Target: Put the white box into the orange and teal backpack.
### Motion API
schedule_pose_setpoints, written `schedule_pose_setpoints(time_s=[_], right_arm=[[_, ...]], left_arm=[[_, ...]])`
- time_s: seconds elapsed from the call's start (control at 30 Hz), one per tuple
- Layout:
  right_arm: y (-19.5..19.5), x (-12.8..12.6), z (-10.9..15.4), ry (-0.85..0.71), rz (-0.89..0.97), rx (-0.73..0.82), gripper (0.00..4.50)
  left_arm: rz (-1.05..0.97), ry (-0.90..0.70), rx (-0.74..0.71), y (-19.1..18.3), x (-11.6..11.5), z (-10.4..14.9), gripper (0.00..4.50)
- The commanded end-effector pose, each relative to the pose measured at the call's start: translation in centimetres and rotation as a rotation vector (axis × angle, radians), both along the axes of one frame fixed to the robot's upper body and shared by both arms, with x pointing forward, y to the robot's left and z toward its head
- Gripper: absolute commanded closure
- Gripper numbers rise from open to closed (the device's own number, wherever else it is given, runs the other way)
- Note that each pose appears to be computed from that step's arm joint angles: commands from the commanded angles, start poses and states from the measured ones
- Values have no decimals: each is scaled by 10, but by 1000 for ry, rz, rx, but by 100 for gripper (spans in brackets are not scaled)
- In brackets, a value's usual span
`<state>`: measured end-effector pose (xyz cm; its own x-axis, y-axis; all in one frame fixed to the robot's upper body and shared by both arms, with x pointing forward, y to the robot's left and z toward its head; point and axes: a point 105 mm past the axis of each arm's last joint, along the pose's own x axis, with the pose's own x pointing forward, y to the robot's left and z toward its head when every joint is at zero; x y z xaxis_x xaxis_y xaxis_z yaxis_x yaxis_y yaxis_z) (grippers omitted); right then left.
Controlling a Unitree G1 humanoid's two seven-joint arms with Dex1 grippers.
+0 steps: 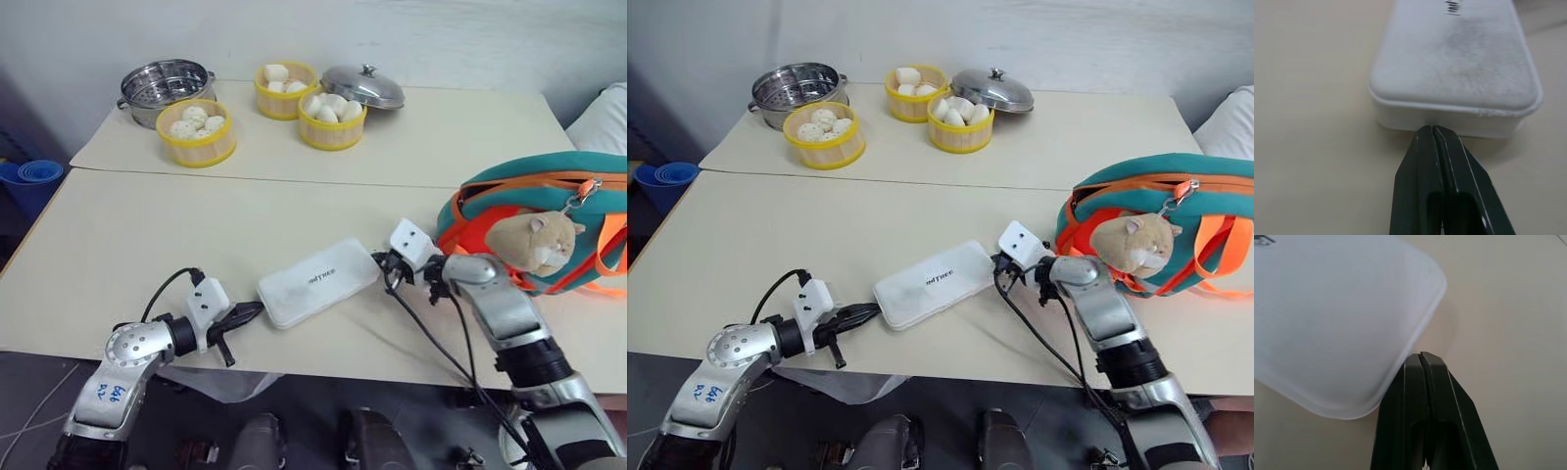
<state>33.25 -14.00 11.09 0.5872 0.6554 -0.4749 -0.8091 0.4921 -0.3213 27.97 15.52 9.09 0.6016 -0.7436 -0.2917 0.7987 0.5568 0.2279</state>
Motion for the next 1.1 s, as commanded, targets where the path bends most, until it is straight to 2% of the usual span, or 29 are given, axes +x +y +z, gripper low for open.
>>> schedule_pose_setpoints(time_s=[0.03, 0.27, 0.4, 0.43, 0.5, 0.67, 0.87, 0.93, 1.1], right_arm=[[16, -28, 3, 50, 151, 30, 450], [-16, -56, 1, 107, 65, 7, 450], [-38, -65, -6, 117, -10, -25, 450], [-46, -67, -7, 116, -33, -42, 450], [-56, -68, -7, 111, -64, -60, 450], [-66, -70, -5, 106, -74, -89, 450], [-62, -65, -4, 79, -38, -104, 450], [-59, -62, -4, 71, -23, -109, 450], [-44, -49, -4, 35, 15, -110, 450]], left_arm=[[-80, -32, -6, -20, 2, 2, 446], [-107, -18, -5, -28, 10, 3, 446], [-83, 70, 16, -13, 9, -3, 446], [-3, 153, 20, 2, 14, -8, 405], [80, 287, 3, 23, 16, -10, 355], [-58, 904, -276, 29, -25, 19, 203], [52, 1109, -426, 28, 5, 35, 17], [55, 1151, -453, 22, 11, 40, 5], [118, 1195, -462, 5, 30, 30, 5]])
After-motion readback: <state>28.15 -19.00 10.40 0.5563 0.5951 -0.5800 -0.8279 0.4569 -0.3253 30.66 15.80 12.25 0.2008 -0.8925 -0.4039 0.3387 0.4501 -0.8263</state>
